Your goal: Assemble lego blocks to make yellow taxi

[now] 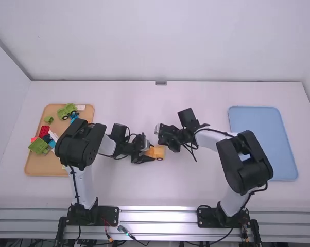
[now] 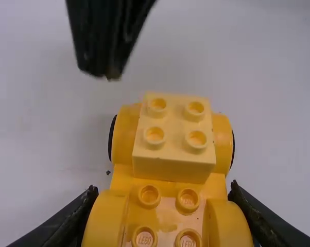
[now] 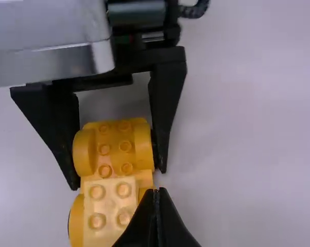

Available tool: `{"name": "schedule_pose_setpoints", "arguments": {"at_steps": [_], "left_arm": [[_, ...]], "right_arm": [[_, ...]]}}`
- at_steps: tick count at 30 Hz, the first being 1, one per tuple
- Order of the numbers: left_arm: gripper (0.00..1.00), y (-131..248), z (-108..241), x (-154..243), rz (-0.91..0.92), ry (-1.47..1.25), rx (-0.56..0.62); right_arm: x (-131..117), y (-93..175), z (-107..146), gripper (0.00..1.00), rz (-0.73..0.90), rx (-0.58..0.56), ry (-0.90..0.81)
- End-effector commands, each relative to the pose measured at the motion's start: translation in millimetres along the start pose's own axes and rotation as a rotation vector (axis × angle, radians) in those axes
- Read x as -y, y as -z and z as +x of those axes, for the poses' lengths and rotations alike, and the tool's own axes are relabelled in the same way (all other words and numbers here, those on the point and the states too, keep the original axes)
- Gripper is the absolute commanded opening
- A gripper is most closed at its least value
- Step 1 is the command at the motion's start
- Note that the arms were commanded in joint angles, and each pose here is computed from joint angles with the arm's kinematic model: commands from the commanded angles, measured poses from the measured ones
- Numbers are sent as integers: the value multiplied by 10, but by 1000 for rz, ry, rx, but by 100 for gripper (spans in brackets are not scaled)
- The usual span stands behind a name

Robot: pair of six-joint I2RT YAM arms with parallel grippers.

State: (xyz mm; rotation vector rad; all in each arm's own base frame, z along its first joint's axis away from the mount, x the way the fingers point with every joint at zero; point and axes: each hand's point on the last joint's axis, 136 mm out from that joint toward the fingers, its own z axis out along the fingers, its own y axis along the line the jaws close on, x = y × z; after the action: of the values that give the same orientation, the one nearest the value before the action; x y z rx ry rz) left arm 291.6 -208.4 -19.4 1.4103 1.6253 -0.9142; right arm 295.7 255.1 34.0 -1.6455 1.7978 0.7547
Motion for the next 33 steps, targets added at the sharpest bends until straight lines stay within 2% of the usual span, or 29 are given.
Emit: {"name": "schedule_pose_setpoints", "arguments": {"at_steps": [1,5,6,9,12,14,16,17,18,20,22,30,33], "left_arm": [[62,-5,366,14,-58,113,-137],[63,1,396,-53,-89,146,-159],[63,0,392,-68,-89,147,-161],[65,-4,375,-96,-88,148,-161],[67,-6,361,-120,-90,139,-159],[69,-6,356,-124,-89,122,-159],[70,-5,361,-128,-90,108,-161],[72,-4,364,-130,-92,108,-163],[78,-4,367,-131,-93,109,-165],[86,-4,367,-131,-93,112,-165],[100,-2,362,-142,-96,107,-163],[99,34,245,-198,-117,117,-146],[99,66,151,-231,-131,127,-134]], "right_arm": [[179,198,-159,0,71,-2,22],[211,335,-146,0,74,-13,-16],[236,408,-106,9,83,-28,-41],[367,547,59,18,158,-92,-156],[501,641,228,40,238,-149,-264],[532,674,289,45,259,-167,-294],[516,691,324,66,253,-173,-309],[517,698,333,73,252,-173,-315],[523,698,341,82,256,-172,-334],[514,691,336,87,253,-173,-331],[521,693,334,93,254,-171,-329],[519,694,336,100,254,-172,-331],[514,689,334,99,252,-173,-330]]}}
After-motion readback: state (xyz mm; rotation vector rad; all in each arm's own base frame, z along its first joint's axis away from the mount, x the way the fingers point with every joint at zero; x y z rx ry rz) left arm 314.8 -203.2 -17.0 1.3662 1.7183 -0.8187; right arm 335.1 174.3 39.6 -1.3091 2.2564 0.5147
